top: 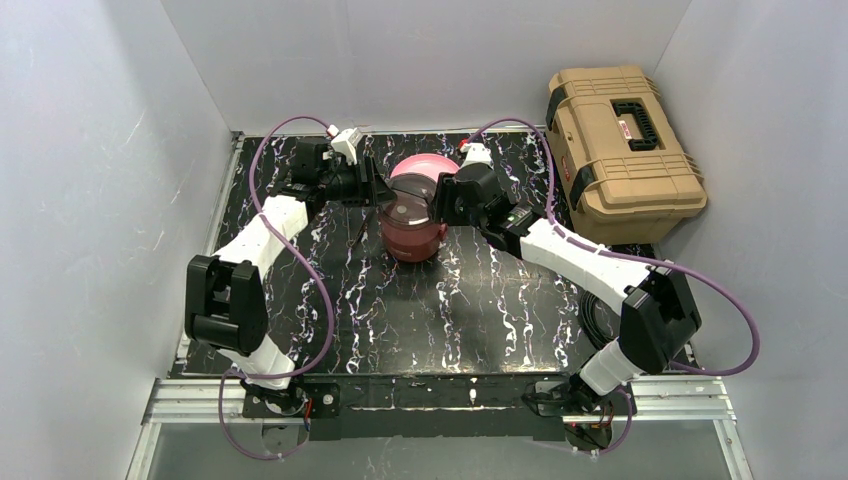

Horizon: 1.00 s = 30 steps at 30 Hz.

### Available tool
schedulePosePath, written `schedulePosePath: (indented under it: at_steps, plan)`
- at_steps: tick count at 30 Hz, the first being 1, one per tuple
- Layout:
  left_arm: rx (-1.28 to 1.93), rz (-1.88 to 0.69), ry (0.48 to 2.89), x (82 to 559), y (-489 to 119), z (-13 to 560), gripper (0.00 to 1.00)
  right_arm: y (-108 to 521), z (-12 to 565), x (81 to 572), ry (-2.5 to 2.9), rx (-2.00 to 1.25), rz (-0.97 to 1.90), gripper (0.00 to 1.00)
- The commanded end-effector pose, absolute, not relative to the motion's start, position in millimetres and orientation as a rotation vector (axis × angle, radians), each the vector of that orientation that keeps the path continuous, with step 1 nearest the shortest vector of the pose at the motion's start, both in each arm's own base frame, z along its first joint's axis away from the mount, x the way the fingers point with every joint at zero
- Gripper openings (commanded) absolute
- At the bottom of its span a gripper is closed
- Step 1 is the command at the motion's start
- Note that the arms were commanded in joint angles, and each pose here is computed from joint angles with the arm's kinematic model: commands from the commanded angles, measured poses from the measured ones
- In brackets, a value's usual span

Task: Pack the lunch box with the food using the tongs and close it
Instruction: Move the packing box to the center of the board.

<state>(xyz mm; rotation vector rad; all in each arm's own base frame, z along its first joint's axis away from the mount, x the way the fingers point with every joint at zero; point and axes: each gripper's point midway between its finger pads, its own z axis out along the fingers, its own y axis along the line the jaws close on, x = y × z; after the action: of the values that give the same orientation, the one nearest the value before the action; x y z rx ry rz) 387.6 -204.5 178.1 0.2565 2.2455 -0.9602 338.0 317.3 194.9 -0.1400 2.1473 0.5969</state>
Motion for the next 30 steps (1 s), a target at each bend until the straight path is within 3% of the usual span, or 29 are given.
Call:
schedulePosePath:
  at_steps: [1,23,30]
  plan:
    - [0.25,-1.231,2.675,289.0,-243.2,98.5,0.49,331.4,130.1,314.4,2.324,-0.274,0.561,0.53]
    - [0.226,-1.335,2.67,277.7,-272.4,95.4,0.47,332.3,121.0,316.4,2.334,-0.273,0.532,0.52]
    - [0.226,-1.011,2.686,292.3,-235.6,102.4,0.55,314.4,133.2,322.7,2.301,-0.246,0.429,0.52]
